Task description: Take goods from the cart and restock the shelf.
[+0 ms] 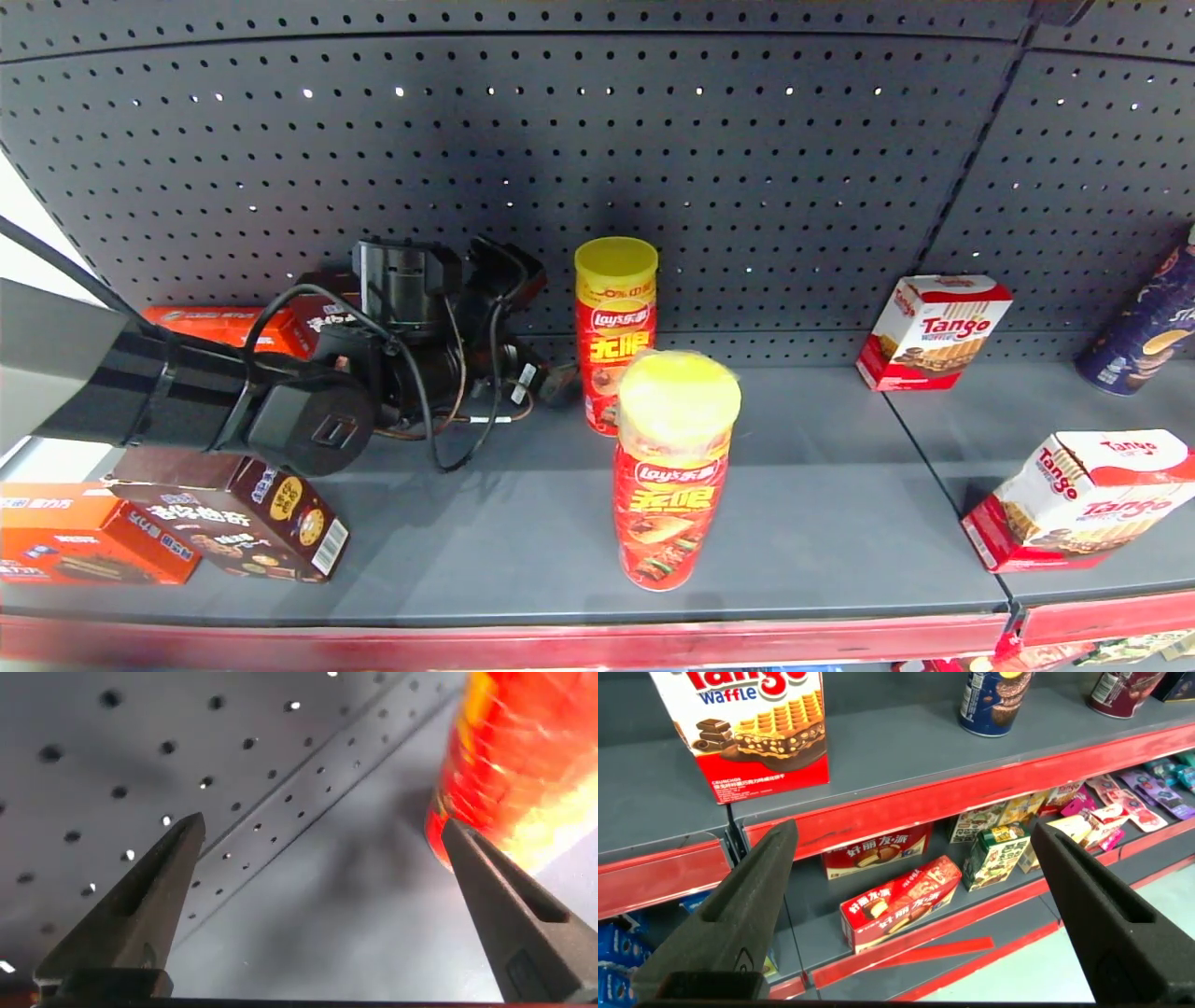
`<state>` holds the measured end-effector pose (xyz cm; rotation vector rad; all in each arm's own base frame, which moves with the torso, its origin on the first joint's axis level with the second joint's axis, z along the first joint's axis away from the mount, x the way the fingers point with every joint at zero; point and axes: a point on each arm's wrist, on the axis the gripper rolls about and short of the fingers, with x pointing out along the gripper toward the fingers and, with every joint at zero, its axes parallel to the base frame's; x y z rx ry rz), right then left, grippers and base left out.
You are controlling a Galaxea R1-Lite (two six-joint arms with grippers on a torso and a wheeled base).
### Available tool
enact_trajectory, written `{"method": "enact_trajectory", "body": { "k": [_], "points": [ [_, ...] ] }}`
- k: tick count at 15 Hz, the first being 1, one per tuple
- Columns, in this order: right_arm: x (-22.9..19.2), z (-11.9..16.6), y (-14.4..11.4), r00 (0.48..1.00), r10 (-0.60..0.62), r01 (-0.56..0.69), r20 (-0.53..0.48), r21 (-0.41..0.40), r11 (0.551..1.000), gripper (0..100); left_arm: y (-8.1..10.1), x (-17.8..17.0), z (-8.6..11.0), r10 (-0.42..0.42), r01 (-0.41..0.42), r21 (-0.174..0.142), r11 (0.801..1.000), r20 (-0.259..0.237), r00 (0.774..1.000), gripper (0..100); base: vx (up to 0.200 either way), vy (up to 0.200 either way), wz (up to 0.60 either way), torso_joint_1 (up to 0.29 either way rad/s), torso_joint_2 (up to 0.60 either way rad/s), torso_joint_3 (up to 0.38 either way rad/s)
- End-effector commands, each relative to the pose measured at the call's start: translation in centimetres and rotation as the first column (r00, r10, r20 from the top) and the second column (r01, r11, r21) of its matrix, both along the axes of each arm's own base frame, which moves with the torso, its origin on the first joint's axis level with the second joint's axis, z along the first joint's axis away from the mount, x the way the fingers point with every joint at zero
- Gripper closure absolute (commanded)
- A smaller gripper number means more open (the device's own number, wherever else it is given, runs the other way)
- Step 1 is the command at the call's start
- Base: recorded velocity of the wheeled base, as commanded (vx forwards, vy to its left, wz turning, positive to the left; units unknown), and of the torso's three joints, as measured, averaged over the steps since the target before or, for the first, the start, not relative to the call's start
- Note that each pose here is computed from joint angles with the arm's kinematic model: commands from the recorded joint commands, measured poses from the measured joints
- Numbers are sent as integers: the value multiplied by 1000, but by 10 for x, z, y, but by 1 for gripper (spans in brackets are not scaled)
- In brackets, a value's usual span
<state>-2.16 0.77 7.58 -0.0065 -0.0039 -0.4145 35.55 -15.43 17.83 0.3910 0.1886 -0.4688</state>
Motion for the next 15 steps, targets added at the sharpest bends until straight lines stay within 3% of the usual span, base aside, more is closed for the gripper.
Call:
{"method": "enact_trajectory", "body": {
  "k": [1,8,11,15],
  "points": [
    [0,0,0,1000,-1,1,-2,0,1000,0,-6,-4,8,0,1,-31,1000,31,1000,0,0,0,0,0,0,0],
    [0,0,0,1000,-1,1,-1,0,1000,0,12,-28,38,23,-17,-78,997,86,996,0,0,0,0,0,0,0],
    [0,0,0,1000,0,0,-1,0,1000,0,27,-55,71,36,-21,-100,995,151,988,0,0,0,0,0,0,0],
    [0,0,0,1000,0,0,-1,0,1000,0,57,-109,115,104,-64,-164,984,245,964,0,0,0,0,0,0,0]
  ]
}}
